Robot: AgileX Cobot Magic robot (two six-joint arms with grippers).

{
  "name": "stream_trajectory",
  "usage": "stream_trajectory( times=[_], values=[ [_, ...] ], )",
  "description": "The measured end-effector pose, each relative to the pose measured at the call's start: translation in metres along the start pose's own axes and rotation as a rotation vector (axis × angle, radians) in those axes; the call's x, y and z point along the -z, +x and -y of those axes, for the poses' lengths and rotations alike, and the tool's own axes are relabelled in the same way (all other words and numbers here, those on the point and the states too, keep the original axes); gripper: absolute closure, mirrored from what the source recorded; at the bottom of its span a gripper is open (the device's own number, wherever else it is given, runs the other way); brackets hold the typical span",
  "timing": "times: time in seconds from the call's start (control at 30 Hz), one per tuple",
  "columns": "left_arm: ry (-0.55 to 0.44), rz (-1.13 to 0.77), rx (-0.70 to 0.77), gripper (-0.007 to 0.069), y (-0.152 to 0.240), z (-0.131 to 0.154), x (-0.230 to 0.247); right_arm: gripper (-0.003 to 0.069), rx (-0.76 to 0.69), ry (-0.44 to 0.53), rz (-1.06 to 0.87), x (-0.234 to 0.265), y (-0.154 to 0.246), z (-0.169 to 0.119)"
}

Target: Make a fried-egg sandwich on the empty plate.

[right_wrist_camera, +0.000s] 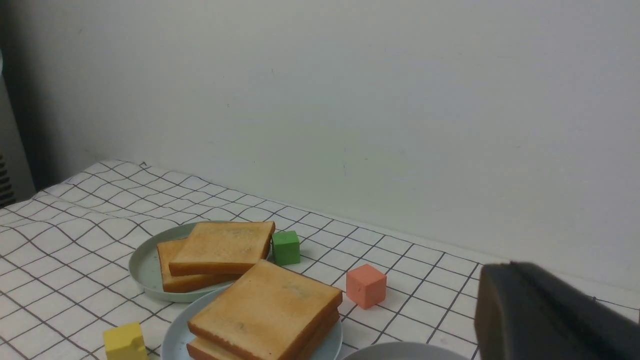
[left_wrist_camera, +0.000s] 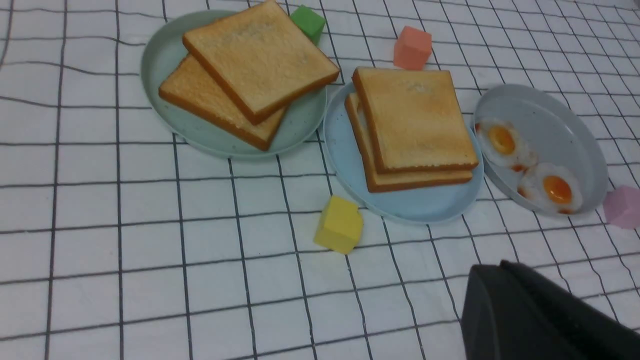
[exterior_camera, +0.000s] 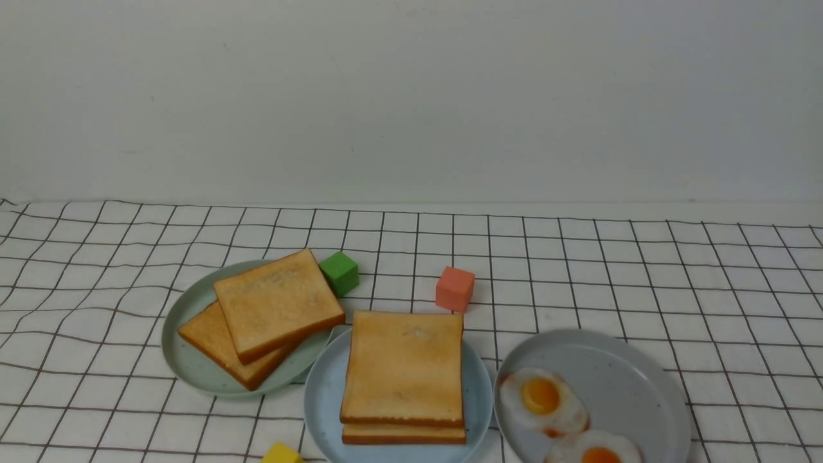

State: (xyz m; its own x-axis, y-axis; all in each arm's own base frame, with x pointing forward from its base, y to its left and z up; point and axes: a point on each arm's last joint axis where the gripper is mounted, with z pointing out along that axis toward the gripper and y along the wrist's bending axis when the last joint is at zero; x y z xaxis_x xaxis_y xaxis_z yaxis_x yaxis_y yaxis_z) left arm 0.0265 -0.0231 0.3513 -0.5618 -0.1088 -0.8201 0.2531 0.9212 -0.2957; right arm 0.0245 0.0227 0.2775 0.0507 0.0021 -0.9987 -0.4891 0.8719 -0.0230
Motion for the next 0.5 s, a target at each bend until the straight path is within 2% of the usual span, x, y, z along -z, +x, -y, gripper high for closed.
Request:
stream_trajectory(
  times=[0.1,0.27,0.4,0.5],
  values=[
    [-0.012,0.055,0.003,0.0638,0.003,-0.004,-0.006,0.0655,0.000,0.000,0.000,0.000,0.000,0.000],
    [-0.161,0.305,-0.010,0.0638,0.035,-0.031,-0.030,0.0652,0.000,0.000,0.000,0.000,0.000,0.000],
    [-0.244,0.366,-0.007,0.0638,0.074,-0.054,-0.055,0.0648,0.000,0.000,0.000,0.000,0.000,0.000],
    [-0.287,0.294,-0.006,0.0638,0.107,-0.069,-0.079,0.0644,0.000,0.000,0.000,0.000,0.000,0.000]
  ],
)
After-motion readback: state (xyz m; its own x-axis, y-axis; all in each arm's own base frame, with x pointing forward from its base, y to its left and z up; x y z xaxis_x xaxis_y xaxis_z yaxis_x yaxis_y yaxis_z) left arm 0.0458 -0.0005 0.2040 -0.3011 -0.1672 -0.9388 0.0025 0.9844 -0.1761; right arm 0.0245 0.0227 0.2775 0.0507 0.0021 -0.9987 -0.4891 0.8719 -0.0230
